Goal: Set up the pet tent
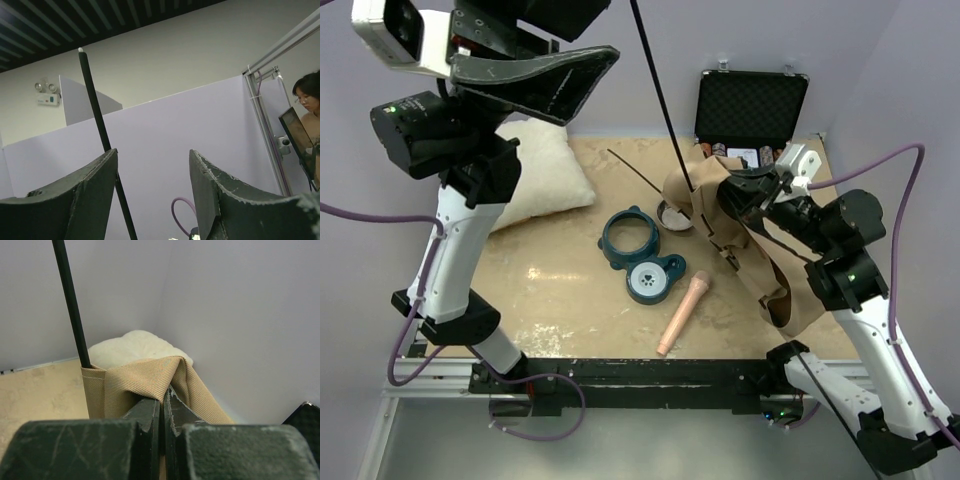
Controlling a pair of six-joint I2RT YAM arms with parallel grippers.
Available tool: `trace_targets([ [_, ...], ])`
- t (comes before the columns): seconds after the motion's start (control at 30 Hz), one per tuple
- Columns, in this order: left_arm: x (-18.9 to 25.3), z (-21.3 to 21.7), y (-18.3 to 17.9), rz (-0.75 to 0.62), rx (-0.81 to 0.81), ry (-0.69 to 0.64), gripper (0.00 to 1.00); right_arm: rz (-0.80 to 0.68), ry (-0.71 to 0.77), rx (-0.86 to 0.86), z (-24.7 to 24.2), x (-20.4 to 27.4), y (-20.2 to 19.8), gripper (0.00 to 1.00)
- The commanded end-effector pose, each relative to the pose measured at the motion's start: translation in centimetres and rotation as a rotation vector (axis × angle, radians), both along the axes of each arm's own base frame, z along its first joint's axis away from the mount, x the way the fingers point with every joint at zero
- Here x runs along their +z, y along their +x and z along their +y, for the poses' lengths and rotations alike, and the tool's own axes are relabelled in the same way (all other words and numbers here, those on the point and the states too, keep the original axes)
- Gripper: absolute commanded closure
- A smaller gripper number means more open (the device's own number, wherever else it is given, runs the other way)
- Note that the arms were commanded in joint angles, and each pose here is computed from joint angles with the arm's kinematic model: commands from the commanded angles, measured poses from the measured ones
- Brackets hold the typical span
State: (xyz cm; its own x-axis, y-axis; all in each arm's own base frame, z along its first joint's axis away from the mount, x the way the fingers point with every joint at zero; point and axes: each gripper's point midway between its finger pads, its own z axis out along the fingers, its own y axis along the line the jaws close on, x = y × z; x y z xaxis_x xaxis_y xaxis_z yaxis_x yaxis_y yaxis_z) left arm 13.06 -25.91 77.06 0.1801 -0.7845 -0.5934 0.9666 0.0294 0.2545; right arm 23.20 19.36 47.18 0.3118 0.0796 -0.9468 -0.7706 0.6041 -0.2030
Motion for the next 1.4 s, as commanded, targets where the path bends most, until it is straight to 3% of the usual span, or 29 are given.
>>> trace_targets([
  [0.0,1.8,2.4,-2.5,-0.032,0.002,-0.067,0.37,-0.023,-0.031,-0.008,-0.1,-0.3,-0.5,1.00],
  [0.5,2.2,2.3,0.1,0.081,0.052,-0.101,0.41,-0.035,-0.073,0.009,0.1,-1.3,-1.3,1.00],
  [0.97,1.3,1.9,-2.2,0.001,-0.041,-0.047,0.45,-0.003,-0.132,0.037,0.8,-3.7,-1.4,1.00],
  [1.03,1.0,1.7,-1.9,0.027,-0.046,-0.032,0.49,-0.003,-0.136,0.044,1.0,-3.9,-1.5,1.00],
  [1.17,0.5,1.7,-2.4,0.024,-0.063,-0.015,0.66,-0.001,-0.148,0.047,1.2,-4.5,-1.5,1.00],
  [1.2,0.4,1.7,-2.6,0.018,-0.068,-0.009,0.74,-0.001,-0.150,0.048,1.2,-4.6,-1.5,1.00],
  [1.27,0.0,1.5,-2.7,0.020,-0.073,0.018,0.98,0.002,-0.152,0.053,1.3,-4.8,-1.7,1.00],
  [1.37,-1.5,0.6,-2.6,0.047,-0.086,0.096,1.00,-0.015,-0.135,0.040,1.1,-4.2,-1.9,1.00],
])
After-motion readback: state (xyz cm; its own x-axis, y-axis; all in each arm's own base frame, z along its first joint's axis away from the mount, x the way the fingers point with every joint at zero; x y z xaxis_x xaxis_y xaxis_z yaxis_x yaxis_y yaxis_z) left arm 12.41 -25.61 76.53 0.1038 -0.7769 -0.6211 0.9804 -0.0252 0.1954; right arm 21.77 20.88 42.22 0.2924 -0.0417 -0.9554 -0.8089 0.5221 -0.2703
